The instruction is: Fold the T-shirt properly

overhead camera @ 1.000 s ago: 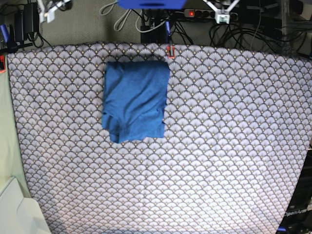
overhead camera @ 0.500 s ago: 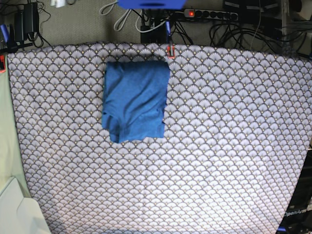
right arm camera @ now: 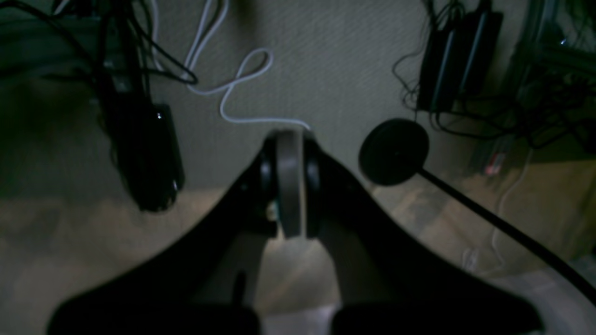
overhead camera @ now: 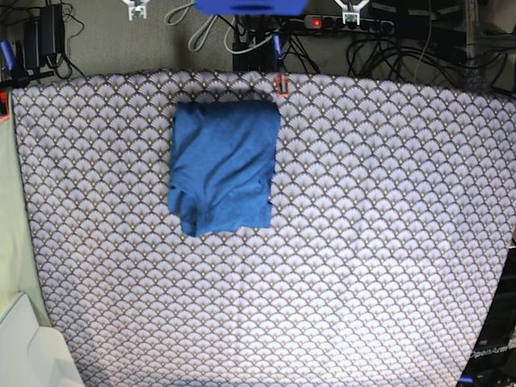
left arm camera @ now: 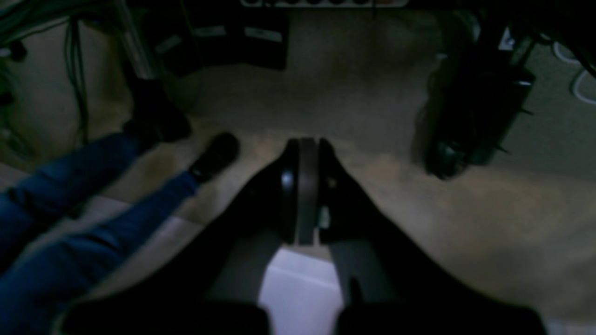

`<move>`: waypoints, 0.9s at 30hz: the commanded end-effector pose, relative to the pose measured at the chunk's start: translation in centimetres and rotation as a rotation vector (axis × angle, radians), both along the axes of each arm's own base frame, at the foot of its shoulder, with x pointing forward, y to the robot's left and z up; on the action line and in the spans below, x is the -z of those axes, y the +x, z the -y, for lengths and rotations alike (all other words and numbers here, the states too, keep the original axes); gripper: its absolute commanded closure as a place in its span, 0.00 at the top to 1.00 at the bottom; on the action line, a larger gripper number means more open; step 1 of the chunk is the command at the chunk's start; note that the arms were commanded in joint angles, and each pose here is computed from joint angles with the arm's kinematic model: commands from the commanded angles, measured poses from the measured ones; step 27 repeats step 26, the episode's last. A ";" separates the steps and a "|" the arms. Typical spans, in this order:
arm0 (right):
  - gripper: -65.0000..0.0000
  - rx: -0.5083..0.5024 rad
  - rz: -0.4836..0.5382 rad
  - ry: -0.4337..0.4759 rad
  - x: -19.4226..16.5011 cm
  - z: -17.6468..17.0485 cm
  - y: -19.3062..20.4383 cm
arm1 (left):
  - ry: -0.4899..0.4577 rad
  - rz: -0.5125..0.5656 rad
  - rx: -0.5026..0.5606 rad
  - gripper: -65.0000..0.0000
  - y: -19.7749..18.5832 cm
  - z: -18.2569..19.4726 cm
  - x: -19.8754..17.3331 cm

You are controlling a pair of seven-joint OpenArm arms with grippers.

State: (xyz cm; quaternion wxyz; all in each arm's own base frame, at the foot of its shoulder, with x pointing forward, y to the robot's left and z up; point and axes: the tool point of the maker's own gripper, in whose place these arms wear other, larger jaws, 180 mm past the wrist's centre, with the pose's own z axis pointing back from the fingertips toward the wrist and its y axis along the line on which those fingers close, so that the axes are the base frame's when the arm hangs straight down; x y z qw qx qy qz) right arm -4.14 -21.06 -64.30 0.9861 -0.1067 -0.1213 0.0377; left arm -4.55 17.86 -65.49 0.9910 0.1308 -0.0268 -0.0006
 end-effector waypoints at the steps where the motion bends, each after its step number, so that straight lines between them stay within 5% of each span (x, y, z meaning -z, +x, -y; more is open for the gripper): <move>1: 0.00 0.001 0.004 -0.018 -0.1 0.3 -0.2 | -0.001 -0.010 -0.005 0.01 -0.2 0.0 0.0; 13: 0.00 0.008 0.040 -0.016 0.0 0.0 1.9 | 0.018 0.068 0.005 0.01 4.8 -1.3 0.1; 27: 0.00 0.011 0.038 -0.013 0.0 -0.2 1.8 | 0.033 0.110 0.026 0.01 5.2 -2.1 -0.2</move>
